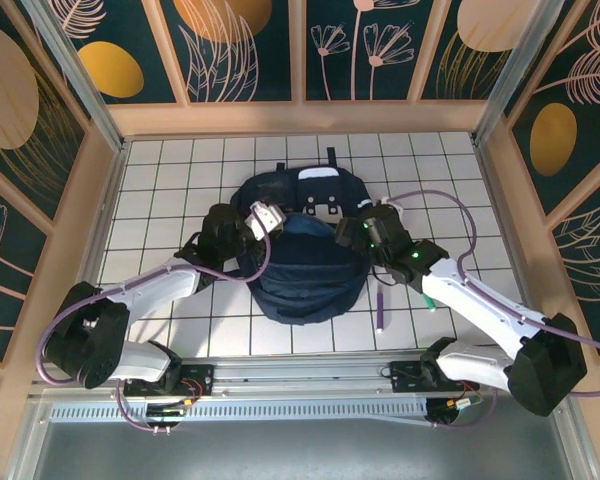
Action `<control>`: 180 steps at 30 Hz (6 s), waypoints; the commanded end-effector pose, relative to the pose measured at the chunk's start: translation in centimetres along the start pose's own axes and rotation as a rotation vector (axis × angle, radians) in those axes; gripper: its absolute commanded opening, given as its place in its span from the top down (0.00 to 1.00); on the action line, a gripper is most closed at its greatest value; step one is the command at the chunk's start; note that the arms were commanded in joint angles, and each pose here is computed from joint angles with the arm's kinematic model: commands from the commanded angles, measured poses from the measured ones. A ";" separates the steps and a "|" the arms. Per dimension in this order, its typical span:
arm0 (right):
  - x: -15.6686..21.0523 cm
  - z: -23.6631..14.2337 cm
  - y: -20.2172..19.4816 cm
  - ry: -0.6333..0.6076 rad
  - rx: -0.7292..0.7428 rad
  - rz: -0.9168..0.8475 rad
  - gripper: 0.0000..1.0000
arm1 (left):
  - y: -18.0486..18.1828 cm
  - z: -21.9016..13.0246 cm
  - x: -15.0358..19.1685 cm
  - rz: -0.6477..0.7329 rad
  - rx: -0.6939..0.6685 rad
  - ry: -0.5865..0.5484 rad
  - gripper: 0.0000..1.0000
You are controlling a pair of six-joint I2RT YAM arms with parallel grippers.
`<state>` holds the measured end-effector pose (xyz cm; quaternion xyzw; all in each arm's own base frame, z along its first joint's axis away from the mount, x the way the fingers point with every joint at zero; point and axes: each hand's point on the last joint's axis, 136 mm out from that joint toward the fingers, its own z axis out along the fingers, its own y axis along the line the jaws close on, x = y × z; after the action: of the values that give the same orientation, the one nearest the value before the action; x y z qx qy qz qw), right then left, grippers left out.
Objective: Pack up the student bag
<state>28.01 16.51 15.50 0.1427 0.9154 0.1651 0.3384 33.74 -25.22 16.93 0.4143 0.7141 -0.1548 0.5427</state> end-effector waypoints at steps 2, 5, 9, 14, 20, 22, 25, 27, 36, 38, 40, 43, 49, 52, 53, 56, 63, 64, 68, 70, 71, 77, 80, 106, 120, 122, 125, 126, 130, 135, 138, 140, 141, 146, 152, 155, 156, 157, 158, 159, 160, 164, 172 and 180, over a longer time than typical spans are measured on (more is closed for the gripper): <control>7.9 -1.6 -8.1 0.267 0.308 0.259 0.05 | 4.1 -0.4 -3.8 -0.064 -0.135 -0.119 1.00; 10.6 -1.2 -9.6 0.345 0.311 0.240 0.20 | 4.6 -0.4 -3.3 -0.083 -0.164 -0.108 1.00; 12.4 -0.1 -9.7 0.441 0.319 0.162 0.30 | 4.0 -0.9 -3.7 -0.102 -0.127 -0.140 1.00; 13.5 1.1 -10.8 0.481 0.372 0.082 0.44 | 2.0 -0.8 -3.6 -0.088 -0.010 -0.113 1.00; 14.9 2.6 -11.6 0.509 0.381 0.071 0.51 | -0.6 -1.4 -4.0 -0.104 0.128 -0.134 1.00; 15.1 3.0 -11.3 0.504 0.356 0.094 0.55 | -0.9 -1.4 -4.1 -0.109 0.140 -0.138 1.00; 15.0 3.2 -11.3 0.488 0.365 0.116 0.69 | -1.3 -1.6 -4.6 -0.117 0.164 -0.148 1.00; 14.7 3.0 -10.9 0.485 0.362 0.130 0.75 | -1.4 -1.7 -4.9 -0.134 0.173 -0.153 1.00; 11.6 -0.7 -6.3 0.414 0.295 0.313 0.88 | -0.9 -2.0 -5.5 -0.196 0.152 -0.180 1.00; 11.4 -1.9 -5.1 0.413 0.280 0.353 0.88 | -1.0 -1.8 -5.7 -0.197 0.155 -0.172 1.00; 11.0 -3.3 -3.3 0.404 0.254 0.384 0.88 | -0.8 -1.8 -5.8 -0.191 0.132 -0.176 1.00; 10.3 -5.0 0.2 0.421 0.175 0.443 0.87 | -1.1 -2.0 -5.7 -0.202 0.129 -0.186 1.00; 8.4 -5.8 10.7 0.443 -0.113 0.581 0.87 | -2.6 -1.9 -5.7 -0.199 0.172 -0.186 1.00; 6.0 -4.6 13.7 0.406 -0.197 0.653 0.87 | -2.8 -2.1 -5.6 -0.203 0.170 -0.184 1.00; 5.1 -3.9 13.7 0.385 -0.196 0.679 0.87 | -2.8 -2.3 -5.6 -0.206 0.171 -0.185 1.00; 3.0 -1.5 13.2 0.331 -0.214 0.743 0.88 | -3.2 -2.7 -5.9 -0.227 0.196 -0.190 1.00; 0.5 1.9 12.1 0.245 -0.207 0.809 0.91 | -4.2 -3.3 -6.3 -0.291 0.249 -0.195 1.00; 0.7 2.3 12.1 0.249 -0.204 0.814 0.87 | -4.2 -3.3 -6.4 -0.298 0.251 -0.197 1.00; 1.6 4.3 11.9 0.239 -0.154 0.798 0.46 | -3.6 -3.6 -7.2 -0.339 0.229 -0.225 1.00; 1.5 4.6 10.9 0.233 -0.115 0.798 0.33 | -2.7 -3.5 -7.3 -0.386 0.184 -0.228 1.00; 1.4 4.3 10.4 0.230 -0.107 0.789 0.29 | -2.2 -3.4 -7.1 -0.410 0.152 -0.225 1.00; 0.1 0.2 5.0 0.185 -0.044 0.675 0.23 | 0.4 -3.0 -5.5 -0.452 -0.016 -0.204 1.00; -0.5 -0.6 0.0 0.149 0.023 0.586 0.23 | 1.9 -2.8 -4.7 -0.476 -0.107 -0.193 1.00; 2.1 1.2 -20.1 0.165 0.378 1.443 0.20 | 0.7 -1.5 -3.6 -0.511 -0.038 -0.129 1.00; 5.0 4.9 -23.2 0.203 0.593 1.436 0.47 | -0.2 -0.8 -2.8 -0.521 0.006 -0.091 1.00; 5.2 5.4 -23.1 0.227 0.585 1.419 0.62 | -0.4 -0.9 -2.9 -0.524 0.015 -0.092 1.00; 5.1 5.6 -22.4 0.238 0.567 1.381 0.83 | -0.4 -1.0 -3.0 -0.523 0.015 -0.091 1.00; 5.0 5.5 -22.2 0.233 0.567 1.367 0.84 | -0.4 -1.1 -3.1 -0.520 0.015 -0.094 1.00; 4.3 4.7 -20.8 0.227 0.527 1.321 0.90 | -0.3 -1.3 -2.8 -0.519 0.005 -0.089 1.00; 1.9 2.3 -16.9 0.182 0.460 1.208 0.90 | -0.2 -1.3 -2.6 -0.537 -0.004 -0.092 1.00; 0.4 0.6 -11.5 0.168 0.336 1.117 0.88 | -0.2 -1.0 -2.8 -0.543 0.001 -0.085 1.00; -0.3 -0.3 -7.3 0.161 0.229 1.067 0.87 | -0.2 -1.0 -3.2 -0.547 0.009 -0.091 1.00; -0.2 -0.6 -5.1 0.169 0.177 1.038 0.87 | -0.2 -1.0 -3.4 -0.549 0.012 -0.095 1.00; 1.2 -0.8 3.2 0.256 0.041 0.962 0.87 | -0.8 -1.0 -5.1 -0.562 0.082 -0.122 1.00; 0.6 0.6 10.1 0.293 -0.093 0.925 0.87 | -1.9 -0.8 -6.6 -0.668 0.190 -0.158 1.00; 0.0 2.4 11.7 0.285 -0.106 0.902 0.87 | -2.3 -0.9 -6.8 -0.703 0.212 -0.169 1.00; -0.1 3.2 12.2 0.282 -0.107 0.880 0.84 | -2.3 -0.9 -6.8 -0.709 0.215 -0.169 1.00; 0.2 3.9 12.1 0.284 -0.083 0.869 0.76 | -2.3 -1.0 -6.9 -0.712 0.218 -0.174 1.00; 0.5 4.5 12.2 0.293 -0.072 0.860 0.59 | -2.3 -1.1 -7.0 -0.718 0.218 -0.178 1.00; 0.6 4.9 12.5 0.297 -0.089 0.835 0.40 | -2.3 -1.2 -7.1 -0.725 0.222 -0.183 1.00; 0.7 4.9 12.4 0.294 -0.091 0.824 0.30 | -2.4 -1.4 -7.5 -0.730 0.233 -0.195 1.00; -0.1 2.9 9.6 0.213 -0.032 0.797 0.25 | -3.0 -1.7 -8.3 -0.724 0.286 -0.214 0.98; 3.6 -2.2 -1.2 0.236 0.178 0.764 0.21 | -2.6 -1.3 -7.0 -0.717 0.237 -0.199 0.99; 4.7 -2.3 -4.2 0.240 0.129 0.702 0.15 | -1.9 -0.4 -6.5 -0.759 0.198 -0.199 1.00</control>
<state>22.79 14.52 14.64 0.4688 0.8352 0.2477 0.1458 31.31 -28.43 18.59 0.1691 0.7847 -0.4235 0.4199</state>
